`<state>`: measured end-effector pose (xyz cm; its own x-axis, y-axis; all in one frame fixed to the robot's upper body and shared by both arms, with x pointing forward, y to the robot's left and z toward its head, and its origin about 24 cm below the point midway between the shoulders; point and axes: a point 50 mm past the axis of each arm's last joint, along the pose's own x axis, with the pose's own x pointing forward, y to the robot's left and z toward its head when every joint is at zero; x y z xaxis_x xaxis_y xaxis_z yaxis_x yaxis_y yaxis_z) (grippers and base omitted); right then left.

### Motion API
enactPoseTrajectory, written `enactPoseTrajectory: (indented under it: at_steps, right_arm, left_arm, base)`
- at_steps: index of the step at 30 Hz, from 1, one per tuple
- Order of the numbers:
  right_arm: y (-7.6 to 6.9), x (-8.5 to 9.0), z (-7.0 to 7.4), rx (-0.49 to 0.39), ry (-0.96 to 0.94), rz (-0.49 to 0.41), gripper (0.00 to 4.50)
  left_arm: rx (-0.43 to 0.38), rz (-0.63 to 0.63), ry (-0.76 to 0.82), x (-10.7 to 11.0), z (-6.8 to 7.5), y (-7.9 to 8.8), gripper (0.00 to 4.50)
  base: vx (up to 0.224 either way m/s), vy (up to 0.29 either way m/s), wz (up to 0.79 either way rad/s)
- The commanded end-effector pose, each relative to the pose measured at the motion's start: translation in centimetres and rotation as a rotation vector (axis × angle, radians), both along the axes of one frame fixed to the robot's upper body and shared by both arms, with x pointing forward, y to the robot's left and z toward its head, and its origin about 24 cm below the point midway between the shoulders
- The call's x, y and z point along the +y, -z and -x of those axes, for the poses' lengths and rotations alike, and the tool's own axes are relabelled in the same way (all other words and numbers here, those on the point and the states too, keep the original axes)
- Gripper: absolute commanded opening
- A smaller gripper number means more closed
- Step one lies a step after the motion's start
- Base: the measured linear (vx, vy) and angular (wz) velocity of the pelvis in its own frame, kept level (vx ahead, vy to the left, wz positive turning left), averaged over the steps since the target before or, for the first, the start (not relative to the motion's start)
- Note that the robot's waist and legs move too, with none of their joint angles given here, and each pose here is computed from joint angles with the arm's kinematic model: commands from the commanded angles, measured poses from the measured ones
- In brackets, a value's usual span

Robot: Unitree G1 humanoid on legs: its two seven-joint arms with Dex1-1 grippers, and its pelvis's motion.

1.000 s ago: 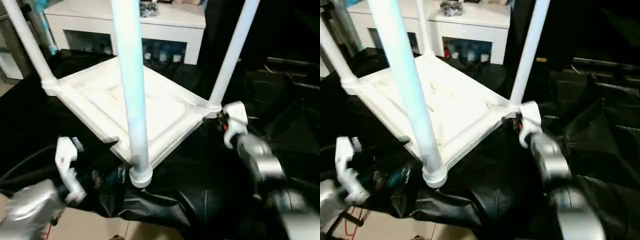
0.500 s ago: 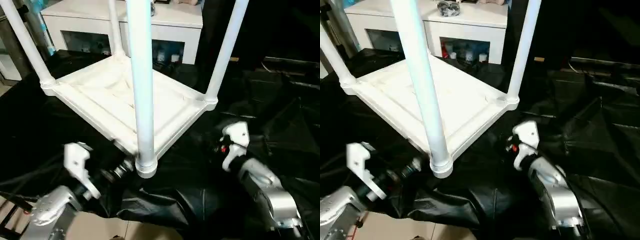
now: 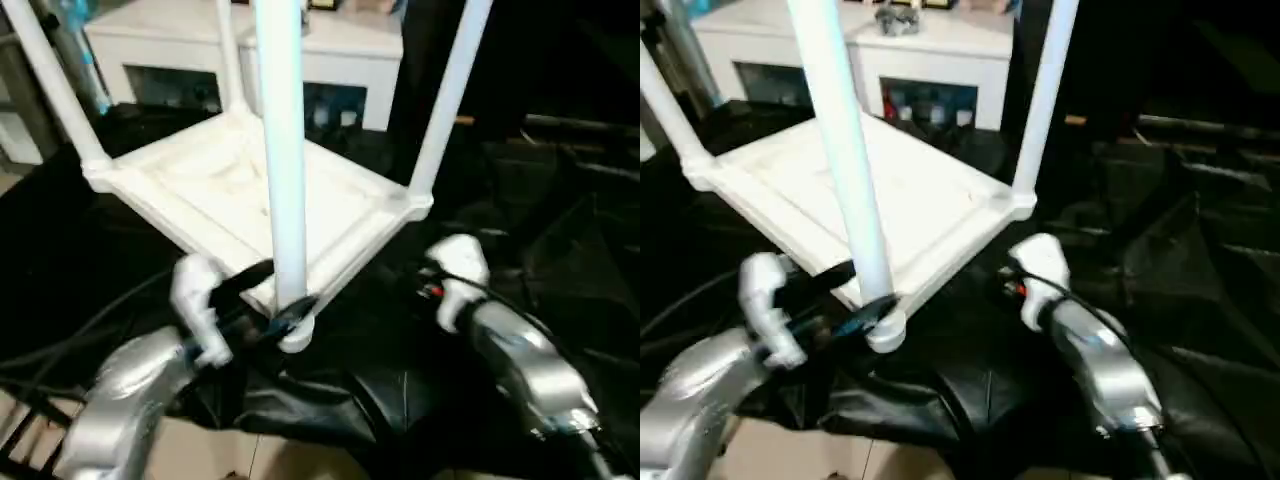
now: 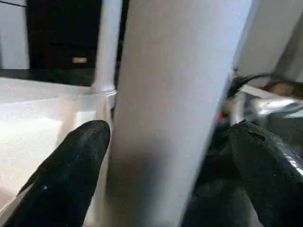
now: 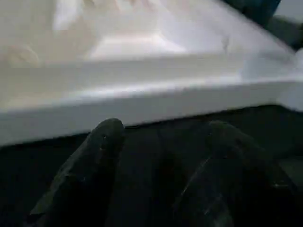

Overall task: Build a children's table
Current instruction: Rotate table base

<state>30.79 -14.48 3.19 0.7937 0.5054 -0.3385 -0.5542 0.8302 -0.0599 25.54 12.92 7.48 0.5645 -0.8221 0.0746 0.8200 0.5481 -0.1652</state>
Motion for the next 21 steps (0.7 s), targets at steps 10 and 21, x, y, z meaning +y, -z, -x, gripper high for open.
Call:
enactPoseTrajectory:
  at_steps: [10,21]
  right_arm:
    - [0.9,1.8,-2.6,0.022,-0.023,0.085,3.12]
    - [1.4,1.5,-2.8,0.014,0.01,0.066,3.12]
  left_arm:
    - [-0.055,0.045,0.3,-6.8,-0.2,-1.3,4.45]
    - [-0.087,0.038,0.356,-13.1,-1.0,-1.3,4.45]
  base:
    - [0.0,0.0,0.0]
    - [0.0,0.0,0.0]
